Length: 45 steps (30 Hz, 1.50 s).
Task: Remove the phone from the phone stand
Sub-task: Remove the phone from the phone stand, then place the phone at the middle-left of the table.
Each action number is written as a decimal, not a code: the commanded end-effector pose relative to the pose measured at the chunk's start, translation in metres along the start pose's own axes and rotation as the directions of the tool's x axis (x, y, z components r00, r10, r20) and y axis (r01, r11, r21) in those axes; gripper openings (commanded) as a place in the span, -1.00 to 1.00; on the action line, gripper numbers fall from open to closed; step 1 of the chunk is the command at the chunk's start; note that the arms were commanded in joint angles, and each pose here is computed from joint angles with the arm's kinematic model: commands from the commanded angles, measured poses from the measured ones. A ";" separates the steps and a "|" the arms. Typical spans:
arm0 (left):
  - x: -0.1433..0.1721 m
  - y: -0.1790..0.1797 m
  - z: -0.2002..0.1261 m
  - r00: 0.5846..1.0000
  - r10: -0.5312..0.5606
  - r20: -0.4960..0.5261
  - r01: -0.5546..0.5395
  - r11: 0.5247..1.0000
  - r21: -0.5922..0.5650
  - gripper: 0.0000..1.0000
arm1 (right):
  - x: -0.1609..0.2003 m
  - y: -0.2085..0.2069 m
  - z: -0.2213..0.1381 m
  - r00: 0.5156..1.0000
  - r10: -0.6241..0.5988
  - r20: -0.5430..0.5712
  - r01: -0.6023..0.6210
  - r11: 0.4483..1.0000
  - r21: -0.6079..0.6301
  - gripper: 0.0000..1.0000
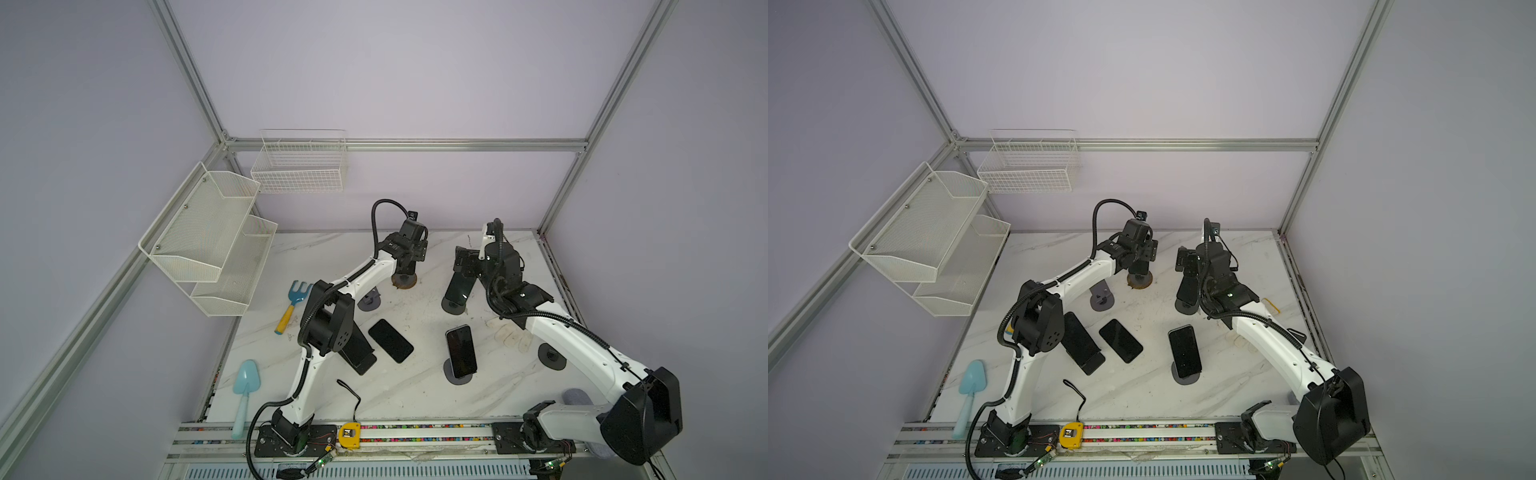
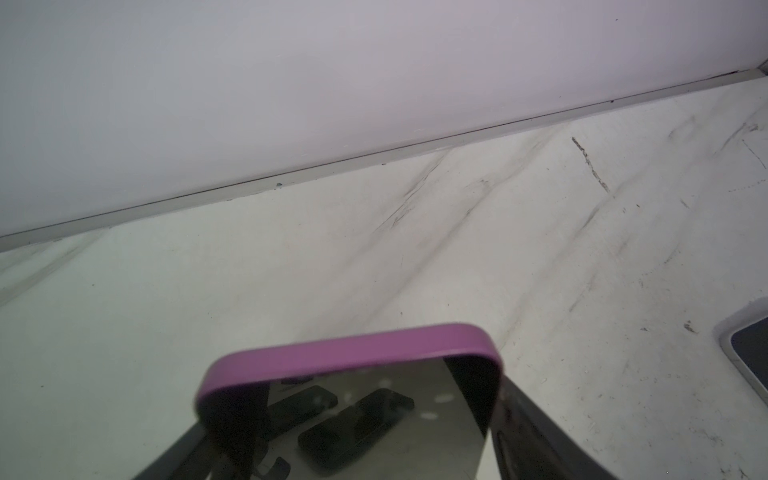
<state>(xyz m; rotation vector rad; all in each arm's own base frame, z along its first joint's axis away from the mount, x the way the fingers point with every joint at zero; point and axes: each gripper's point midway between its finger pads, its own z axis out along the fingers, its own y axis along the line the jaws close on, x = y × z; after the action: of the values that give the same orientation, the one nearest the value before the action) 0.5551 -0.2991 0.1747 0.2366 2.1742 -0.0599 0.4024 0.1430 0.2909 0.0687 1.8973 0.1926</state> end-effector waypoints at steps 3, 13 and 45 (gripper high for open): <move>-0.052 -0.005 -0.030 0.992 -0.023 0.126 0.018 0.999 0.040 0.49 | -0.006 0.000 -0.006 0.999 0.035 0.021 -0.034 0.999 -0.019 0.95; -0.063 -0.007 -0.044 0.988 -0.033 0.149 0.023 0.997 0.072 0.42 | -0.011 -0.001 -0.011 0.998 0.043 0.039 -0.042 0.999 -0.021 0.95; -0.094 0.035 -0.155 0.960 0.009 0.280 -0.022 0.999 0.043 0.40 | -0.002 0.002 -0.003 0.999 0.039 0.008 -0.039 0.999 -0.024 0.95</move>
<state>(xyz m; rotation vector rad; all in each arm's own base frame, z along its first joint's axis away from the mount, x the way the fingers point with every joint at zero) 0.4982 -0.2750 0.3006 0.2783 2.0038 -0.1690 0.3978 0.1445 0.2907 0.0688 1.8994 0.2238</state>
